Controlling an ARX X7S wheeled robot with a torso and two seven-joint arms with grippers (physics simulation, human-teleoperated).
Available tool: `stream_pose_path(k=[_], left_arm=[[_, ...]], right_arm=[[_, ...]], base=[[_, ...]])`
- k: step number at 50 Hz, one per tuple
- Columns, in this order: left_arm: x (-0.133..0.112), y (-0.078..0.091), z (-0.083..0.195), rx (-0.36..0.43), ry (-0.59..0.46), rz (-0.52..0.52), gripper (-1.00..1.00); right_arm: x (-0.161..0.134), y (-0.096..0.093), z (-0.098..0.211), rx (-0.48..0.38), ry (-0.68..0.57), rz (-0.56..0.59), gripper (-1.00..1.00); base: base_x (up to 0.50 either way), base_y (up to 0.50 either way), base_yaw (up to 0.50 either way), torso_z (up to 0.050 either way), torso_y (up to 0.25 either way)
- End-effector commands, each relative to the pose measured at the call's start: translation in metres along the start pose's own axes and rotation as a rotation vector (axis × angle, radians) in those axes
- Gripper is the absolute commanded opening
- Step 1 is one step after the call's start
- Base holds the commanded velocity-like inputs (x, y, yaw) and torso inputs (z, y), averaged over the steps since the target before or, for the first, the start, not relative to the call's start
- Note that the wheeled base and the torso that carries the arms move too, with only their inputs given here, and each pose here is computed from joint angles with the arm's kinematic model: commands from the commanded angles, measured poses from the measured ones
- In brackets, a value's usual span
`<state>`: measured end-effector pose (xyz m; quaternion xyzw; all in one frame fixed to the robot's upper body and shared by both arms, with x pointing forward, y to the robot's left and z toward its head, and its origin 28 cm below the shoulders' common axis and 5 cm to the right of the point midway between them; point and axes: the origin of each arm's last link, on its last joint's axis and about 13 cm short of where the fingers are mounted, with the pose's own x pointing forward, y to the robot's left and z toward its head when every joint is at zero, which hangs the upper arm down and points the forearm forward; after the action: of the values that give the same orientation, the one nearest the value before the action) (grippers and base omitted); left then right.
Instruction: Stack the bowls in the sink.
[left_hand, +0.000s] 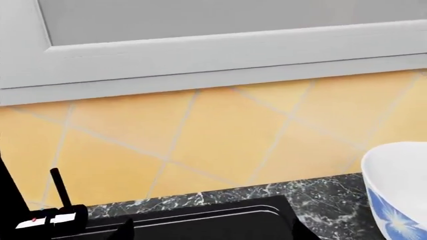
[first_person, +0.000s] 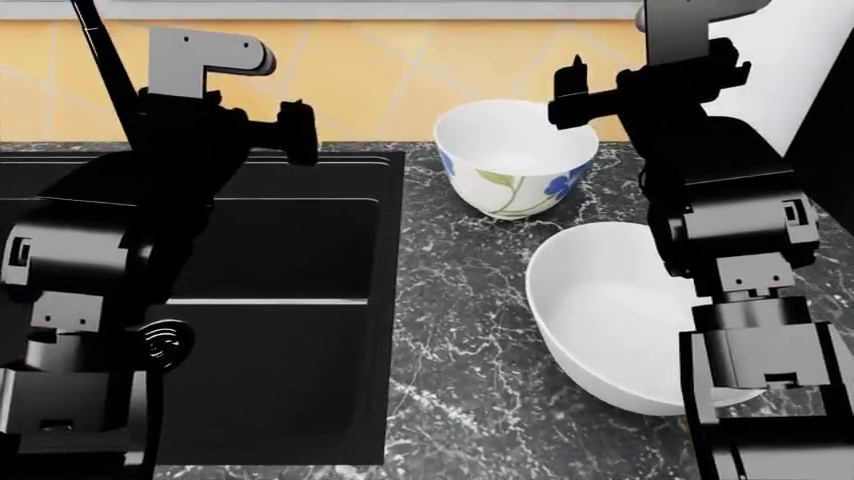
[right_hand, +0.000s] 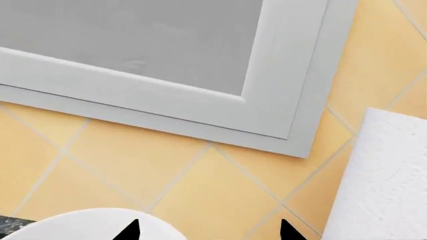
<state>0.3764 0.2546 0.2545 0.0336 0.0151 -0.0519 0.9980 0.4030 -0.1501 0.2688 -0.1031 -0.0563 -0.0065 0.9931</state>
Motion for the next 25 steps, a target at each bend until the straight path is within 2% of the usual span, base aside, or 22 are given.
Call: stream_pose_path(k=[1, 10, 16, 25], left_arm=[[-0.005, -0.003, 0.004, -0.027, 0.048, -0.065, 1.00], [-0.026, -0.020, 0.013, -0.060, 0.182, -0.294, 1.00], [-0.040, -0.039, 0.024, -0.055, 0.249, -0.430, 1.00], [-0.055, -0.061, 0.030, -0.017, 0.292, -0.560, 1.00]], right_arm=[[-0.001, 0.000, -0.001, 0.004, 0.000, 0.002, 1.00], [-0.001, -0.004, -0.003, 0.012, 0.001, -0.003, 1.00], [-0.001, -0.005, -0.003, 0.018, 0.000, -0.004, 1.00], [-0.002, -0.005, -0.001, 0.023, -0.006, -0.004, 1.00]], base=[[0.00, 0.00, 0.00, 0.000, 0.000], [0.00, 0.00, 0.00, 0.000, 0.000], [0.00, 0.00, 0.00, 0.000, 0.000], [0.00, 0.00, 0.00, 0.000, 0.000]])
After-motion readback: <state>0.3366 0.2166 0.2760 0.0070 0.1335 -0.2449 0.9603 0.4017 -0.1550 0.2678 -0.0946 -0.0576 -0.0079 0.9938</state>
